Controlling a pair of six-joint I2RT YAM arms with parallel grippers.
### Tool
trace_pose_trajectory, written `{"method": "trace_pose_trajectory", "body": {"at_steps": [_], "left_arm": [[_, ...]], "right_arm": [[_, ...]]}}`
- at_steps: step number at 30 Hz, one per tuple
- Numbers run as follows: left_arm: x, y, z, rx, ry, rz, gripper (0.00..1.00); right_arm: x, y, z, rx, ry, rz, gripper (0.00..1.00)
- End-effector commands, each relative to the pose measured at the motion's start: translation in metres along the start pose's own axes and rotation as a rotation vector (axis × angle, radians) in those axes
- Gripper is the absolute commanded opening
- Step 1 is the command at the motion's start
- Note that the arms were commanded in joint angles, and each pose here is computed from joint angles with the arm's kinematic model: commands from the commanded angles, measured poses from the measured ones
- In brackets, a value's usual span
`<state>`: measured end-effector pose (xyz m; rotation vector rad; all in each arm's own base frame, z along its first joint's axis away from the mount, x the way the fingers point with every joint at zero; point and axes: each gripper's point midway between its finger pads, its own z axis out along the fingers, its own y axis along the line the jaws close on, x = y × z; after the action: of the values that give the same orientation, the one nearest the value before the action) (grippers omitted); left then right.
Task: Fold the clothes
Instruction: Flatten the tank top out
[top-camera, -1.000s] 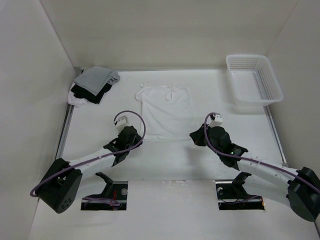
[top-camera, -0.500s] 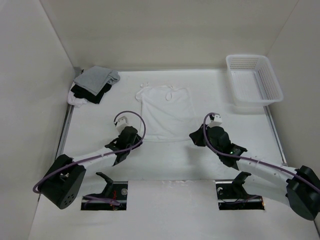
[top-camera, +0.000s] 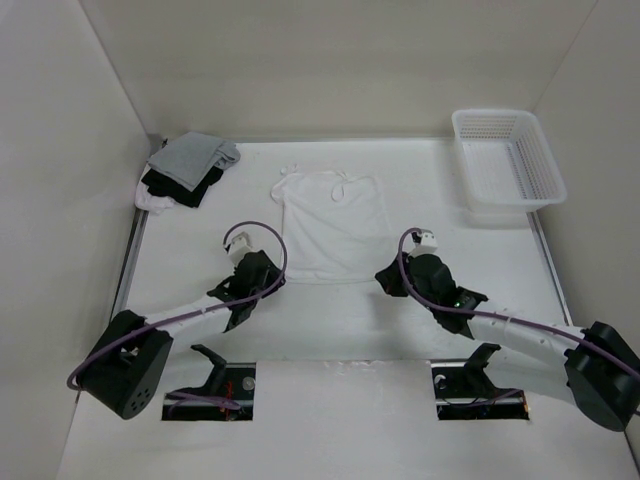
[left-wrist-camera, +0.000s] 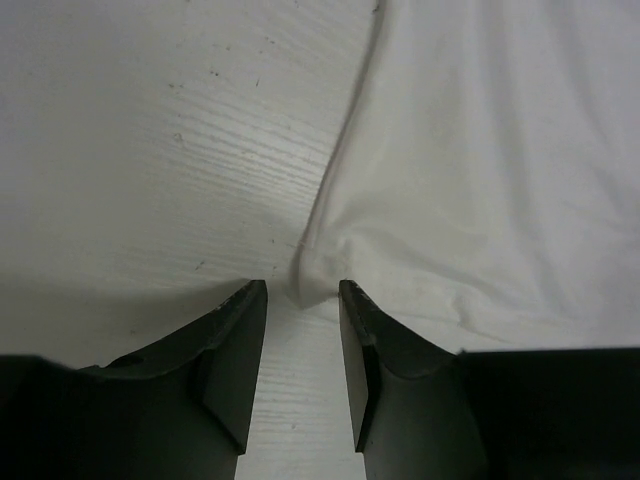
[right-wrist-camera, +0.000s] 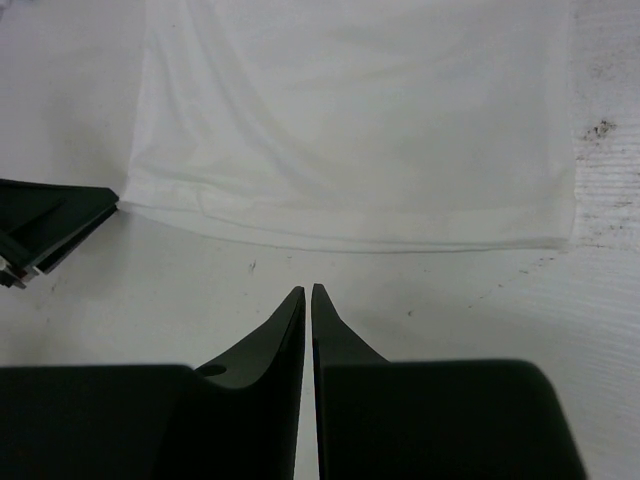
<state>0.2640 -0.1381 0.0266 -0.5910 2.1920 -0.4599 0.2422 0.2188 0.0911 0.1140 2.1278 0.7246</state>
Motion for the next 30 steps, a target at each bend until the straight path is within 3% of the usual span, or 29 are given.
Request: {"method": "trace_pose_trajectory", "body": {"at_steps": [1, 7, 12, 14, 21, 30], "left_arm": [[-0.008, -0.017, 0.007, 0.039, -0.015, -0.013, 0.34], [0.005, -0.010, 0.012, 0.026, 0.029, -0.006, 0.22], [0.000, -0.004, 0.007, 0.020, 0.014, -0.025, 0.09], [-0.007, -0.006, 0.004, 0.026, 0.001, -0.029, 0.06], [-0.037, -0.008, -0.007, 0.041, -0.072, -0.029, 0.04], [-0.035, -0.006, -0.006, 0.058, -0.067, -0.024, 0.04]], "right_arm": [[-0.013, 0.018, -0.001, -0.061, -0.047, 0.006, 0.10], [-0.010, 0.011, -0.001, -0.042, -0.049, 0.010, 0.13], [-0.027, -0.018, -0.002, 0.076, -0.134, 0.066, 0.38], [-0.035, -0.039, -0.002, 0.157, -0.164, 0.098, 0.43], [-0.037, -0.071, 0.003, 0.279, -0.137, 0.110, 0.43], [-0.020, -0.070, 0.024, 0.288, -0.053, 0.120, 0.42]]}}
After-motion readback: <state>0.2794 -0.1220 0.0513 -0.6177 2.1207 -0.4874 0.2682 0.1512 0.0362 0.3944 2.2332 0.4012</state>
